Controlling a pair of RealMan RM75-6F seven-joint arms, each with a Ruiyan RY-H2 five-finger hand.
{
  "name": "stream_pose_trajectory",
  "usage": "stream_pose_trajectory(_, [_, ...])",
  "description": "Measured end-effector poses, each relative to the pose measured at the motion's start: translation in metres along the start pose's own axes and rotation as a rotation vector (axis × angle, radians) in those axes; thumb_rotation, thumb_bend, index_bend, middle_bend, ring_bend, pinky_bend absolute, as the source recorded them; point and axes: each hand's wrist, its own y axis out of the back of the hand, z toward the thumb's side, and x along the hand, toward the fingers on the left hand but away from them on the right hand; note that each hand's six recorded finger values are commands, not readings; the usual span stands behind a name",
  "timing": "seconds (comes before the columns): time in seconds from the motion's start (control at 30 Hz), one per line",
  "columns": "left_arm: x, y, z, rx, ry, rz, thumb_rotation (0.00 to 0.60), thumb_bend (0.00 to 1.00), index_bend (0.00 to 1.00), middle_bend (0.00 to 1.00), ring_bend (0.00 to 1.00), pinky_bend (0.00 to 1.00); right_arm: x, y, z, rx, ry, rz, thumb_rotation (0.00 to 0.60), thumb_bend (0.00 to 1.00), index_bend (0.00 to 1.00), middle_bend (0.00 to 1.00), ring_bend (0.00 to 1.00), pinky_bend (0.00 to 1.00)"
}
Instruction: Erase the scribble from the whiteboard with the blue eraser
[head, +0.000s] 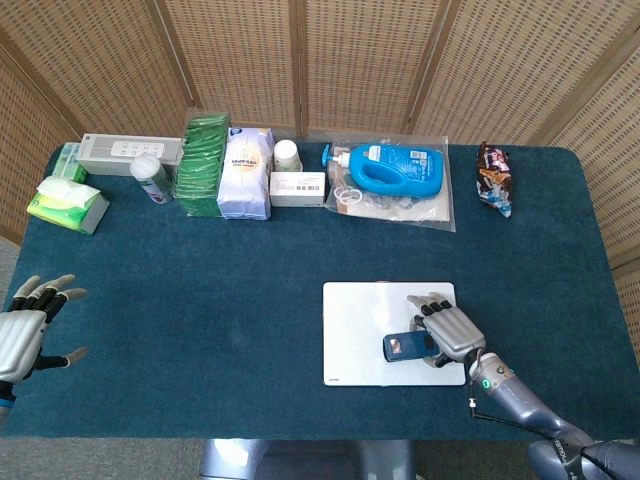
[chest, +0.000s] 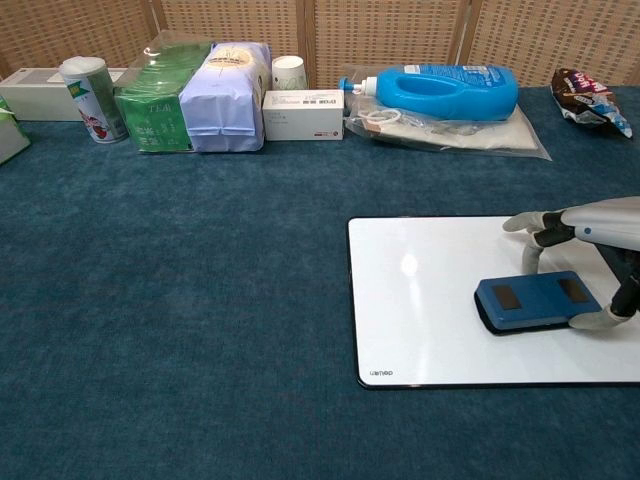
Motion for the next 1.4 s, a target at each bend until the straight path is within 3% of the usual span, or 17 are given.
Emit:
stream_pose_trajectory(0.37, [0.0, 0.001, 0.002, 0.0, -0.005, 0.002, 0.6, 0.17, 0.24, 0.13, 0.16, 0.0, 0.009, 0.014, -0.021, 0.008, -0.053, -0.035, 0.6, 0.28, 0.8, 0.05, 0.0, 0.0])
stream_pose_trajectory(0.57, [0.001, 0.0, 0.002, -0.003, -0.009, 0.002, 0.6, 0.17, 0.24, 0.13, 0.16, 0.0, 0.011, 0.017, -0.011, -0.001, -0.031, -0.043, 0.6, 0.28, 0.8, 0.05, 0.0, 0.0])
stream_pose_trajectory(0.97, [-0.002, 0.0, -0.006, -0.009, 0.008, 0.001, 0.6, 0.17, 0.24, 0.13, 0.16, 0.0, 0.002, -0.004, 0.022, 0.001, 0.044, 0.018, 0.6, 0.28, 0.8, 0.05, 0.0, 0.0])
stream_pose_trajectory(1.4, [-0.002, 0.001, -0.005, -0.009, 0.002, 0.006, 0.6, 0.17, 0.24, 0.13, 0.16, 0.0, -0.003, 0.004, 0.005, 0.015, 0.006, -0.003, 0.6, 0.29, 0.8, 0.05, 0.0, 0.0])
